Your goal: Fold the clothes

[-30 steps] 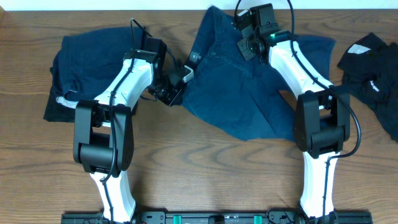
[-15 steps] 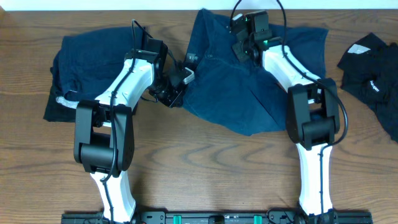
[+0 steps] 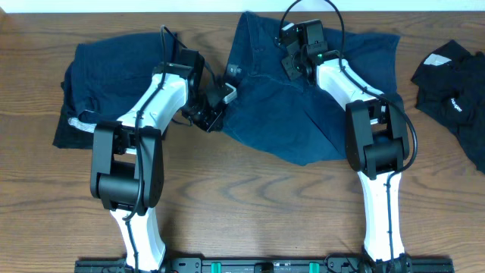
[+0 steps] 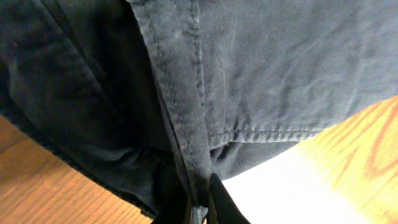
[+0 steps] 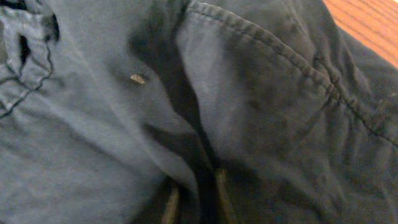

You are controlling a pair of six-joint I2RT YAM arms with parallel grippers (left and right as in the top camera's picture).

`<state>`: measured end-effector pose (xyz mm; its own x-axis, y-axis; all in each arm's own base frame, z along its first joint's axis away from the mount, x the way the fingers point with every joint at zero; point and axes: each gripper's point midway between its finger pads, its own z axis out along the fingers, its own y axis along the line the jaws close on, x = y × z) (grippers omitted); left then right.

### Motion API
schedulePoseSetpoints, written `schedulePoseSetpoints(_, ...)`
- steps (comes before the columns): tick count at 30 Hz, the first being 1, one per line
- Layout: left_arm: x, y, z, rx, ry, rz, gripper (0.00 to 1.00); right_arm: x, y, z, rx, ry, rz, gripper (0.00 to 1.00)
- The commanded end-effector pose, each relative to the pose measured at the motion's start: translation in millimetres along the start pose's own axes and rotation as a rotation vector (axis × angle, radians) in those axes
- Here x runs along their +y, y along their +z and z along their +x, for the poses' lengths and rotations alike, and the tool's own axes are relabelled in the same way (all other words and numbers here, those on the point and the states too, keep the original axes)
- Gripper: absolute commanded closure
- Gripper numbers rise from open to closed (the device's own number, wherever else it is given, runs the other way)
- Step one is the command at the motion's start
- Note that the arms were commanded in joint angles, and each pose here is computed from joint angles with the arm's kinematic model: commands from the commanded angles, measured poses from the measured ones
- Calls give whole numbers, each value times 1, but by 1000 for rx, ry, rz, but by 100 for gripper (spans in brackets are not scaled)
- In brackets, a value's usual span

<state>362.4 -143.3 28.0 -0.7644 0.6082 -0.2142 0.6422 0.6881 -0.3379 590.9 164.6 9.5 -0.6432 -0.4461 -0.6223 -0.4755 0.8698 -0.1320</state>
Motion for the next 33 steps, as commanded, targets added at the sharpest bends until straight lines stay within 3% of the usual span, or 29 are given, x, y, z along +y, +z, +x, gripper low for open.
schedulePoseSetpoints(1, 1, 14, 15, 44, -26, 17, 93, -8, 8, 10, 16, 19, 20, 73)
schedulePoseSetpoints(9, -2, 23, 30, 76, -44, 35, 92, -11, -21, -26, -61, 34, 22, 50)
schedulePoseSetpoints(14, -3, 25, 32, 80, -69, 36, 92, -7, -65, -47, -79, 61, -25, 29)
schedulePoseSetpoints(16, -1, 25, 30, 71, -73, 31, 92, -10, -91, -50, -59, 94, -27, 26)
schedulePoseSetpoints(22, 1, 26, 27, 59, -68, 24, 88, -29, -179, -10, 137, 169, -33, 27)
schedulePoseSetpoints(26, 0, 26, 28, 62, -103, 25, 88, -48, -222, 43, 322, 223, -45, 42)
schedulePoseSetpoints(29, 1, 26, 27, 59, -109, 23, 88, -64, -240, 85, 458, 287, -61, 43)
schedulePoseSetpoints(31, 1, 26, 27, 59, -109, 23, 88, -70, -248, 112, 537, 361, -94, 51)
schedulePoseSetpoints(33, 1, 26, 26, 57, -108, 22, 87, -70, -252, 130, 587, 417, -134, 50)
